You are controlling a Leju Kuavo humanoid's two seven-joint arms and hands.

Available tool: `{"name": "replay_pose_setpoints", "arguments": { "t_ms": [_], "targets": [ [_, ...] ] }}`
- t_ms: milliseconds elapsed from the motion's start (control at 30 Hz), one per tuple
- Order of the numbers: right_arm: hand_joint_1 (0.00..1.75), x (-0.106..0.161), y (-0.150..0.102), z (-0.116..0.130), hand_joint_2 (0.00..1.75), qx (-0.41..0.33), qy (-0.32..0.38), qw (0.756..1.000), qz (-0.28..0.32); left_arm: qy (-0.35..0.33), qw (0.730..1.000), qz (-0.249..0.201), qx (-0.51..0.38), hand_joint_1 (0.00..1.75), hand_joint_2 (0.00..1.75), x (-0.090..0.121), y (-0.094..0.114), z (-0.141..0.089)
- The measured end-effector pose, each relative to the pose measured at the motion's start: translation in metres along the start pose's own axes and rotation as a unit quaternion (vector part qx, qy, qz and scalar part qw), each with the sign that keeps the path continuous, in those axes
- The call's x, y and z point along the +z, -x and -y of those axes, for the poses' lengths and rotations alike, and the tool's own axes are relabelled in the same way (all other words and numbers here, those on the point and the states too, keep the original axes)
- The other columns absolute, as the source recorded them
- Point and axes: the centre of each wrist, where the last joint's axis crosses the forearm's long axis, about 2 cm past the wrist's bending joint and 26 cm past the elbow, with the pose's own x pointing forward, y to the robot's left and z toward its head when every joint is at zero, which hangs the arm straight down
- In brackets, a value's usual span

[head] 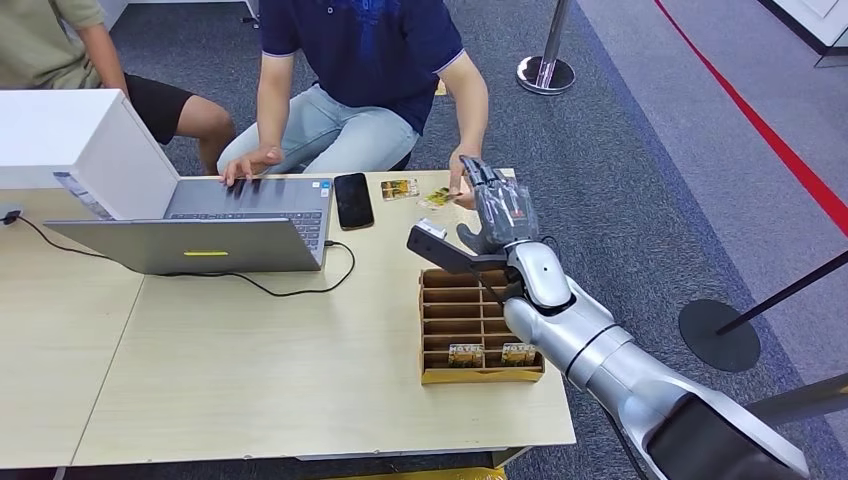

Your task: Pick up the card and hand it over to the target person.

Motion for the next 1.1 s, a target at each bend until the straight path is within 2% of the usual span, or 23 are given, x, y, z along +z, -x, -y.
{"name": "replay_pose_setpoints", "arguments": {
  "t_ms": [133, 367, 567, 767, 900, 967, 1100],
  "targets": [
    [0.00, 0.003, 0.015, 0.013, 1.75, -0.061, 0.040, 0.997, -0.028, -0.003, 1.000, 0.000, 0.004, 0.00, 0.00, 0.000, 0.000, -0.001],
    [0.00, 0.018, 0.073, 0.043, 1.75, -0.206, 0.107, 0.966, -0.115, -0.010, 1.000, -0.001, 0.022, 0.00, 0.00, 0.000, -0.001, -0.001],
    [0.00, 0.047, 0.123, 0.054, 1.75, -0.252, 0.149, 0.939, -0.181, -0.013, 0.999, -0.002, 0.036, 0.00, 0.00, 0.000, -0.001, -0.001],
    [0.00, 0.100, 0.174, 0.046, 1.75, -0.322, 0.182, 0.891, -0.262, -0.015, 0.999, -0.004, 0.051, 0.00, 0.00, 0.000, 0.000, 0.000],
    [0.00, 0.167, 0.217, 0.030, 1.75, -0.357, 0.208, 0.843, -0.344, -0.012, 0.999, -0.005, 0.039, 0.00, 0.00, 0.003, 0.002, 0.009],
    [0.00, 0.191, 0.232, 0.022, 1.75, -0.369, 0.216, 0.823, -0.375, -0.012, 0.999, -0.007, 0.036, 0.00, 0.00, 0.004, 0.003, 0.011],
    [0.00, 0.233, 0.253, -0.002, 1.75, -0.402, 0.231, 0.765, -0.447, -0.013, 0.999, 0.002, 0.038, 0.00, 0.00, 0.004, 0.002, 0.011]
  ]
}}
